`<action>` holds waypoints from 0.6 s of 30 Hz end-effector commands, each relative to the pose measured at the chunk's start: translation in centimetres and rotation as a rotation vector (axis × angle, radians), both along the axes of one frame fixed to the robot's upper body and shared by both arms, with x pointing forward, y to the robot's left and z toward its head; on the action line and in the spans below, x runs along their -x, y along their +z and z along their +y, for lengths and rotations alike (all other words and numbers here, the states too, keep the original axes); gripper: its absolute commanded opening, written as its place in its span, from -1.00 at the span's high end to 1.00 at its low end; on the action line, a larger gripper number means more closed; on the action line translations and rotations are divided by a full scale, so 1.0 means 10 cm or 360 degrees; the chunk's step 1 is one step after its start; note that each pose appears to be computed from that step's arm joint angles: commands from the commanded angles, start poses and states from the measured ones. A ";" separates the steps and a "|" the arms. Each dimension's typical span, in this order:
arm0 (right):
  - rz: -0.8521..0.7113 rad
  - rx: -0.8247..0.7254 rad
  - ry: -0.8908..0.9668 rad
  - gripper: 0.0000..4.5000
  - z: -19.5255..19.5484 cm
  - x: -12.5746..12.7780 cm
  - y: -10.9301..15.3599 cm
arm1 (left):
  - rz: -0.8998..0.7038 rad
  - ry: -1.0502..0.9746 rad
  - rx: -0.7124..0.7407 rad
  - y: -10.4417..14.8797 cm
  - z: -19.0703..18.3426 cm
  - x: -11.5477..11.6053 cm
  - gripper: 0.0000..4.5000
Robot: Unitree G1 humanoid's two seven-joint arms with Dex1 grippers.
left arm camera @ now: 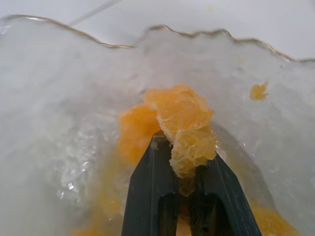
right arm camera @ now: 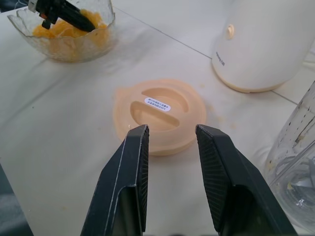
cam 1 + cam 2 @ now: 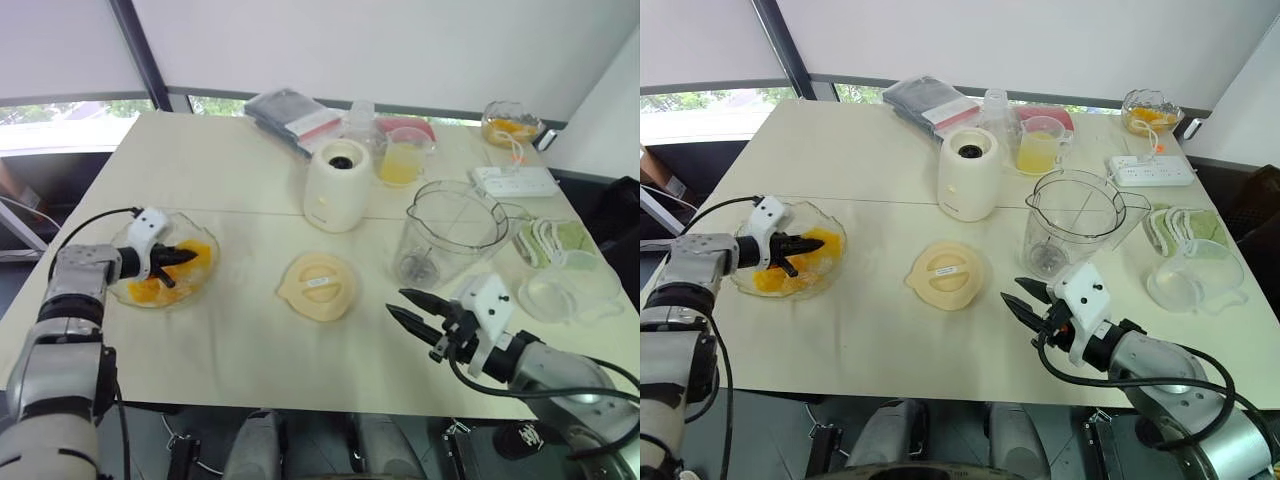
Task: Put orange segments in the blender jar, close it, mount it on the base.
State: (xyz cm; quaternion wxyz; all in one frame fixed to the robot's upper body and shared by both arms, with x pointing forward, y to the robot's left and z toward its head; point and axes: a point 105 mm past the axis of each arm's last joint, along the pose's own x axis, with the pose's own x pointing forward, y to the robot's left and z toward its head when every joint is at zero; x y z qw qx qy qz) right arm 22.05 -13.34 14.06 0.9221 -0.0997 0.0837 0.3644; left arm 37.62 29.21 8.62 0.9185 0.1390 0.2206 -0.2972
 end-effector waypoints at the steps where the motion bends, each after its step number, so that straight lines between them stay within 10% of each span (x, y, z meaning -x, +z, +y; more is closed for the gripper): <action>1: -0.0061 0.0004 0.0022 0.32 -0.01 -0.03 0.06 | -0.0189 -0.0006 0.0131 0.31 -0.01 -0.05 0.94; 18: -0.0031 0.0060 0.0052 0.32 -0.16 -0.13 0.01 | -0.0496 -0.0186 0.0313 1.06 -0.49 -0.11 0.94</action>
